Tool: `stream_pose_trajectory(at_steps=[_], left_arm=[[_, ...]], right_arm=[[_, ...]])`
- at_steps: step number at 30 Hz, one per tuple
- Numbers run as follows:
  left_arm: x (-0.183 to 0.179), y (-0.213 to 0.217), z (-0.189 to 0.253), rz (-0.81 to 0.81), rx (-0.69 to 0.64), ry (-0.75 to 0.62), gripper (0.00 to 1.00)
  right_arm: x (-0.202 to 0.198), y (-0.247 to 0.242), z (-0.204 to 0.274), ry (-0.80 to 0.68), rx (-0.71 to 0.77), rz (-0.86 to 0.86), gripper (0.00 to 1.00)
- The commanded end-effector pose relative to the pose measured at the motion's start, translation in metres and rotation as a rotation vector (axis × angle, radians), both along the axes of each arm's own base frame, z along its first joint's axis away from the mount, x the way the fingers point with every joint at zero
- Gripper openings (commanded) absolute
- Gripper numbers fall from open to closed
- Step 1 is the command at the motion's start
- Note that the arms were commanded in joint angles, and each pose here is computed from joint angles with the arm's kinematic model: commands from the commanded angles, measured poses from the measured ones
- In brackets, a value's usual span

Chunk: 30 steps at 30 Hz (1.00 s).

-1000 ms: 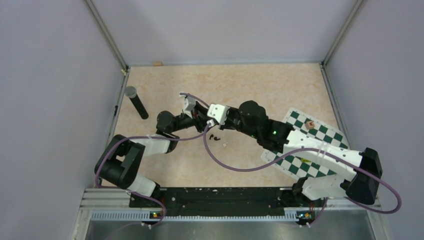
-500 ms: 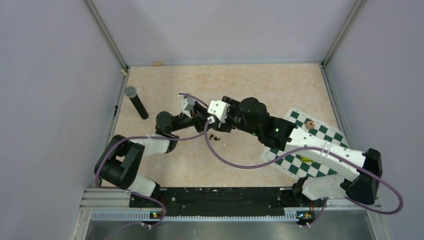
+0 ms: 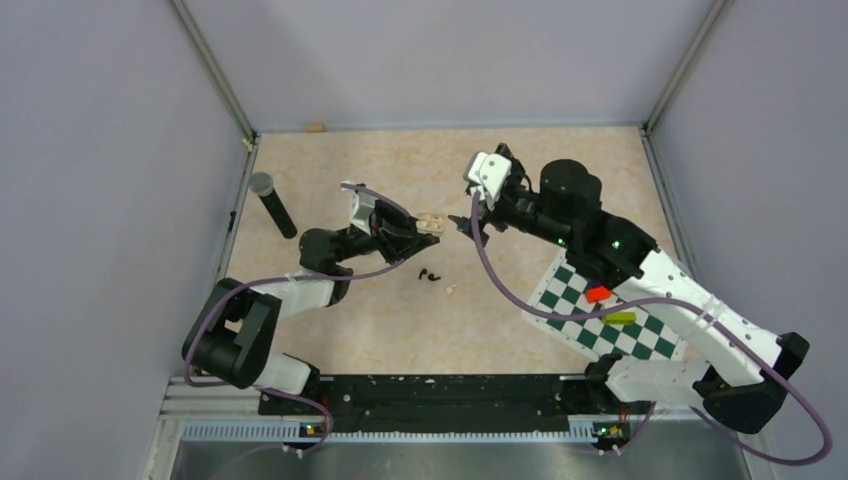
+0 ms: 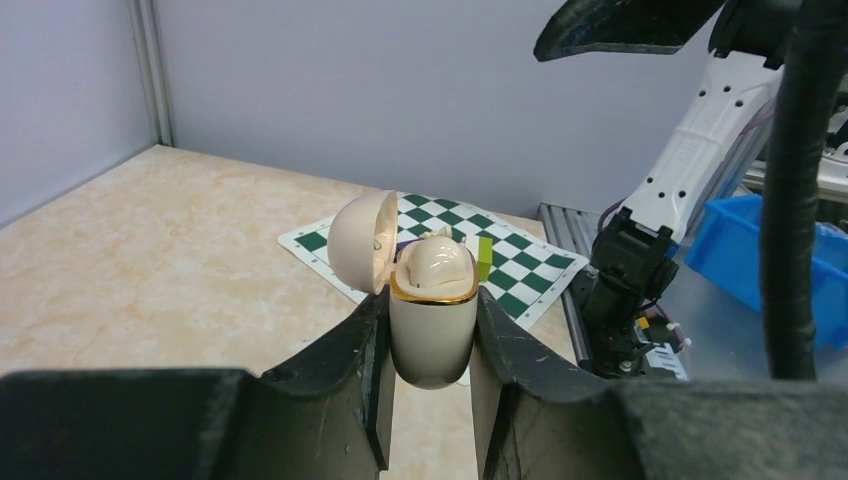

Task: Insert the wireless bluetooth earbuds into the charging case
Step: Move the right earbud to the center of the board.

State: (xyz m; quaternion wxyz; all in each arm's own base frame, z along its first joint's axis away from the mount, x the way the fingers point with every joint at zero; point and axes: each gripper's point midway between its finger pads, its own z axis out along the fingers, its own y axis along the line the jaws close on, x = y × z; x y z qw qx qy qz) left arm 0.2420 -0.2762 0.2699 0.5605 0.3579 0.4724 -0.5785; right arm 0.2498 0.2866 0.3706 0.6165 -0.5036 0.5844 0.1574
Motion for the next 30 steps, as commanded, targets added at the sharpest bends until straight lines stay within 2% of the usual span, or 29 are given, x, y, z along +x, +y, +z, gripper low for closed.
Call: stream_pose_trajectory(at_steps=[1,6,9,14,18,24,30], left_arm=[[-0.014,0.01,0.047,-0.011,-0.106,-0.11,0.0],[-0.005,0.024,0.07,0.052,-0.181,-0.061,0.0],[0.005,0.03,0.072,0.099,-0.201,-0.032,0.0],[0.016,0.052,0.084,0.188,-0.222,-0.068,0.0],[0.023,0.077,0.095,0.279,-0.247,-0.107,0.0],[0.027,0.095,0.101,0.334,-0.224,-0.164,0.0],[0.034,0.103,0.099,0.377,-0.187,-0.162,0.0]], right_arm=[[0.005,-0.01,0.032,-0.007,0.106,-0.051,0.94],[0.024,-0.008,0.027,0.009,0.122,-0.126,0.95],[0.033,-0.002,0.012,0.015,0.076,-0.134,0.96],[0.043,-0.014,-0.042,-0.025,-0.106,-0.156,0.96],[0.036,-0.025,-0.101,0.025,-0.225,-0.125,0.94],[0.017,-0.023,-0.183,0.105,-0.391,0.014,0.9],[0.004,-0.013,-0.221,-0.016,-0.519,0.185,0.86]])
